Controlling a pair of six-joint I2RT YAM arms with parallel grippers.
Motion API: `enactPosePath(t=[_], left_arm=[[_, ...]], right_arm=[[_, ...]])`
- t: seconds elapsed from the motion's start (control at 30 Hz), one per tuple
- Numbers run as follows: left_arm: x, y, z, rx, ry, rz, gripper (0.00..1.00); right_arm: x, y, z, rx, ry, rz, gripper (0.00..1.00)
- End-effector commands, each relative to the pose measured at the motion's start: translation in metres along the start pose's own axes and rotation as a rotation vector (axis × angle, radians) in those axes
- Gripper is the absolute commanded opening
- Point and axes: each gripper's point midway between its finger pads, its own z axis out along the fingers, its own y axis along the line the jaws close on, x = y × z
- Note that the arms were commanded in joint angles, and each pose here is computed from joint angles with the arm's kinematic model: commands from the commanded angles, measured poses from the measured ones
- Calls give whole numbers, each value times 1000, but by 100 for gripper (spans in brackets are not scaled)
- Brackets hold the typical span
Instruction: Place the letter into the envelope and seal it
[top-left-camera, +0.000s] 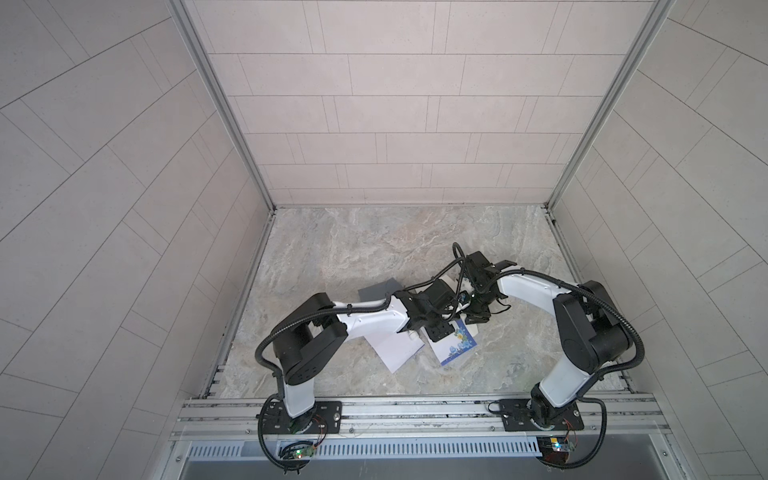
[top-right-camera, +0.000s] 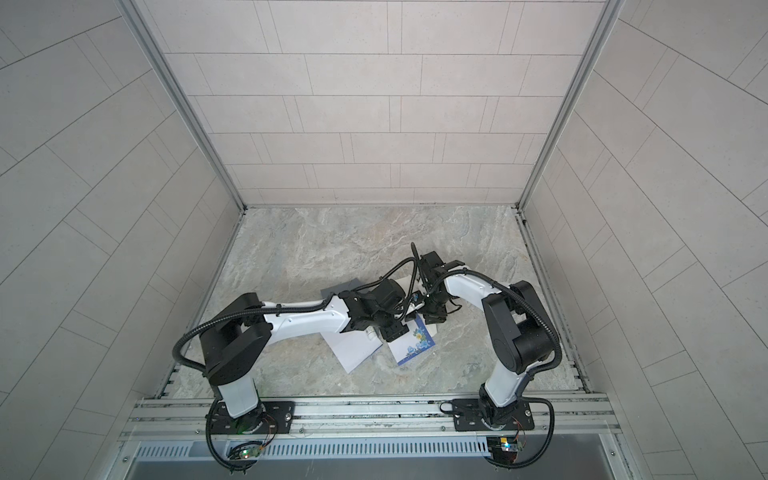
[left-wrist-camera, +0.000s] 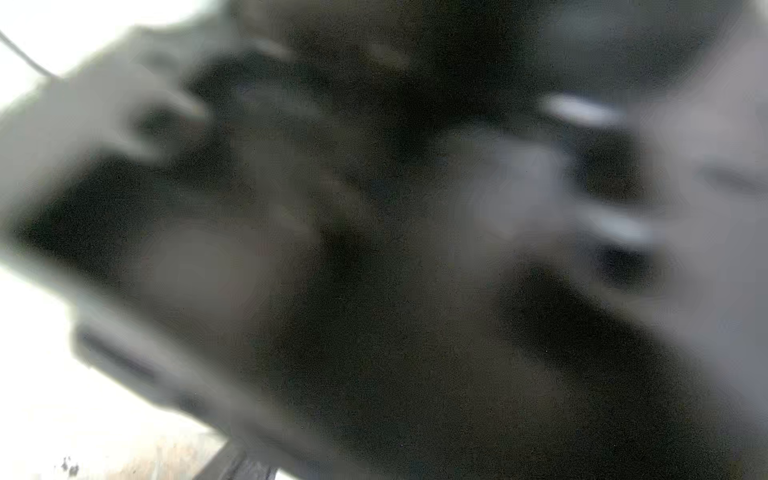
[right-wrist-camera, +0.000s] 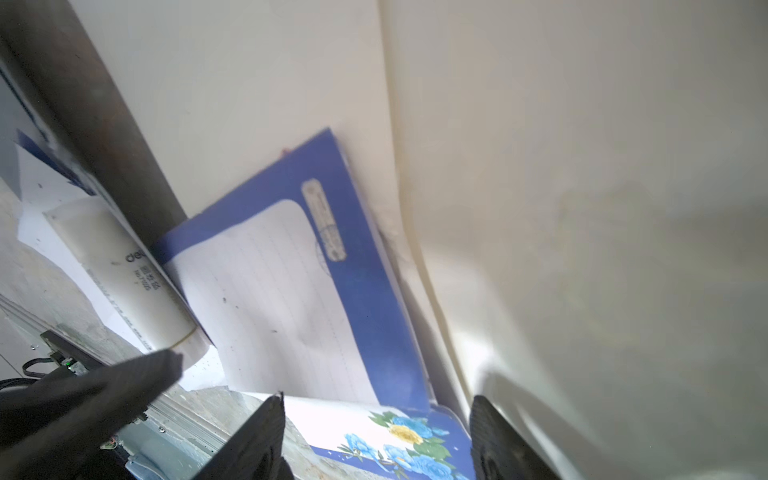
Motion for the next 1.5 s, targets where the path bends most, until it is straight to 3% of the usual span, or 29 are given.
enactPosePath(t=[0.0, 0.27, 0.67, 0.83, 1.03, 1.27, 1.47], left_arm=[[43, -7, -7, -3, 121, 41, 70], [55, -6, -3, -11, 151, 25, 70], [62, -7, 14, -1, 193, 26, 54], [64, -7, 19, -2, 199, 15, 48], [67, -4, 27, 2, 216, -11, 47], [71, -1, 29, -11, 222, -16, 51], [68, 0, 23, -19, 205, -23, 63]], right_arm=[[-16, 19, -21, -55, -80, -65, 72], [-18, 13, -14, -33, -62, -63, 71], [-7, 18, 2, -123, -8, -35, 66], [-4, 29, 0, -208, -14, -22, 56], [-9, 43, -9, -309, -33, -8, 34], [-10, 45, -16, -329, -30, -11, 0], [-11, 41, -27, -326, -62, 8, 0]])
